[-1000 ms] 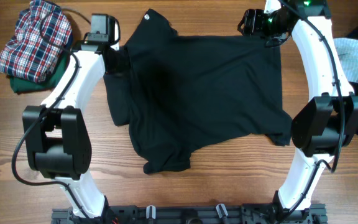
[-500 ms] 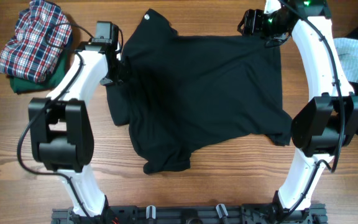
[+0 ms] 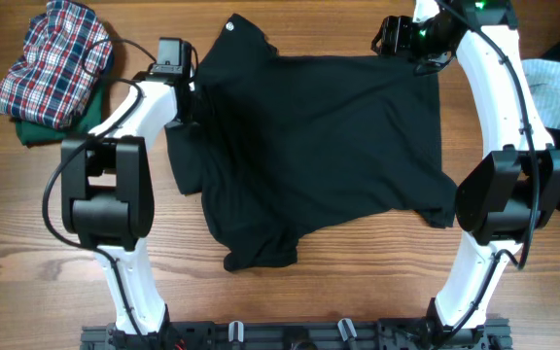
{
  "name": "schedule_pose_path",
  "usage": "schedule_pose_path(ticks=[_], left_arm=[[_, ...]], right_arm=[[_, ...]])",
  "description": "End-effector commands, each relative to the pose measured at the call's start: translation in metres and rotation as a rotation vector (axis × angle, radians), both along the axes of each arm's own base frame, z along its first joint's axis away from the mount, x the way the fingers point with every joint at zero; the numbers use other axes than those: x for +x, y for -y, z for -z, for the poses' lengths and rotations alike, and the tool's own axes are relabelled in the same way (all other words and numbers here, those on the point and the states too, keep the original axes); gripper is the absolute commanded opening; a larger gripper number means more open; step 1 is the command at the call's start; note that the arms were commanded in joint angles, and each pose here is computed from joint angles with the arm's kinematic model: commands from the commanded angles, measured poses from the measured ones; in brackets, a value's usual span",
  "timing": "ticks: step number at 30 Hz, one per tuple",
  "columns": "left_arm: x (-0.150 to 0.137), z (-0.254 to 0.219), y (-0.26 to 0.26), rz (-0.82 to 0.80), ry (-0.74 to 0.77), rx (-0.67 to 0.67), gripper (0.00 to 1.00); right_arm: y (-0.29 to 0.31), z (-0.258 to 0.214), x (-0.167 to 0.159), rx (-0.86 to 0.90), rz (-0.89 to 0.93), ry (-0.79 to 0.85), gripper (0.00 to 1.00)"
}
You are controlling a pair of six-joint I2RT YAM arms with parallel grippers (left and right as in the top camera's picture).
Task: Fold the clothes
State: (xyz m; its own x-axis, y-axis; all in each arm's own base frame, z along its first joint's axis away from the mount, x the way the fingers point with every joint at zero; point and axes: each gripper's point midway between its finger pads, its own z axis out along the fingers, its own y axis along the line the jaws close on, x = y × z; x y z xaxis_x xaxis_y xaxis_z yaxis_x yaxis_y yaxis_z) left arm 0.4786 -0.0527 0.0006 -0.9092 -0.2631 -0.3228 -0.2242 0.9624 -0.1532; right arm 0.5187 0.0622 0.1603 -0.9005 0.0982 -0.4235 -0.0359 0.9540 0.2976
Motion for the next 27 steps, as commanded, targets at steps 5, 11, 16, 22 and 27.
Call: schedule_pose_path(ticks=[5,11,16,22,27], left_arm=[[-0.002,0.066,-0.026,-0.058,-0.060,0.121,0.04],[0.013,0.068,-0.050,-0.109,-0.006,0.125,0.04],[0.029,0.061,-0.077,-0.166,0.064,0.121,0.04],[0.030,0.058,-0.103,-0.203,0.067,0.126,0.04],[0.029,0.049,-0.097,-0.154,0.031,0.136,0.04]], right_arm=[[-0.008,-0.004,0.000,0.018,-0.017,0.004,0.81],[-0.008,-0.004,0.000,0.018,-0.019,0.008,0.81],[-0.008,-0.004,0.002,0.018,-0.018,0.014,0.81],[-0.008,-0.005,0.004,0.015,-0.017,0.022,0.82],[-0.008,-0.005,0.004,0.016,-0.016,0.024,0.83]])
